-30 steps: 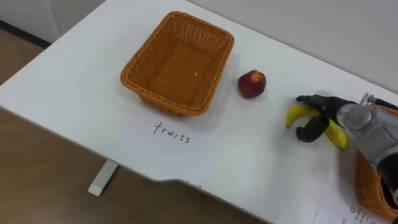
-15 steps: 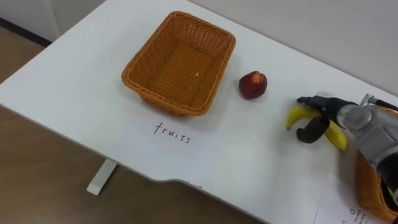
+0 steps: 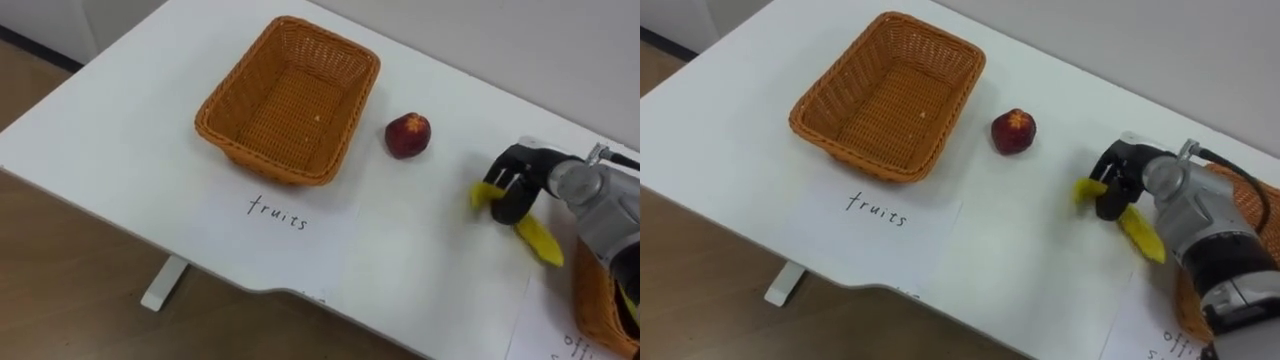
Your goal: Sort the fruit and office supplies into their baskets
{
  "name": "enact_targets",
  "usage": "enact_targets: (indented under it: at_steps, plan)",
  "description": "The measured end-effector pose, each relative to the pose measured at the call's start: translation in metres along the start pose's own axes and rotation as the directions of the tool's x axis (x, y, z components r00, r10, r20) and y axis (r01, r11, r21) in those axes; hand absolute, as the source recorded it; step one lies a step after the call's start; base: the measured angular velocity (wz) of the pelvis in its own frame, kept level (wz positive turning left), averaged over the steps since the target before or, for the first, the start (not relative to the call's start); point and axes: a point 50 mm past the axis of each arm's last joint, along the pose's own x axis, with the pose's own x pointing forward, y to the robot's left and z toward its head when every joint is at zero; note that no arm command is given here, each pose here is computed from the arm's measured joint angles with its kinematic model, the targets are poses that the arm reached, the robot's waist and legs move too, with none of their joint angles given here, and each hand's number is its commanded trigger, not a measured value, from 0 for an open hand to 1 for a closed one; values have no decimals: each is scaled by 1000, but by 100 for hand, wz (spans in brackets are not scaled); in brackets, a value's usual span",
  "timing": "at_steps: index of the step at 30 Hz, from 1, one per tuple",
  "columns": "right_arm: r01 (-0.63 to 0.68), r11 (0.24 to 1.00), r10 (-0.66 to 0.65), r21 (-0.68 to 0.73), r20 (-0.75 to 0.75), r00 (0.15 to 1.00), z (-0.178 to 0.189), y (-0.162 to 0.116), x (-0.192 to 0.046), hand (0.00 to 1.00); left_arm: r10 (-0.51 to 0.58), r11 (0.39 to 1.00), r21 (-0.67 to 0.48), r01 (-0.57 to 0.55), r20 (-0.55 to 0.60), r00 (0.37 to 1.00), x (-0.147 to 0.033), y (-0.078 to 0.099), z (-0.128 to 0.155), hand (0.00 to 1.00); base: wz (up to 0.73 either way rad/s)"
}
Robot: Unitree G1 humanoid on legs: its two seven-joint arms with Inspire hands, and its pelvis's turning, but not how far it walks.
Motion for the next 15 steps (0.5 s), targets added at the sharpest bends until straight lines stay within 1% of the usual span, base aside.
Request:
enact_targets:
  at_steps: [2,15]
  plan:
    - [-4,1000,4,-3,2,1000,1,0,0,100,3,1000,1,-3,-8,1000,0,1,-3,0,0]
    - [-3,1000,3,-10,17,1000,4,-2,-1,100,15,1000,-1,-15,-1,1000,0,2,-2,0,-1]
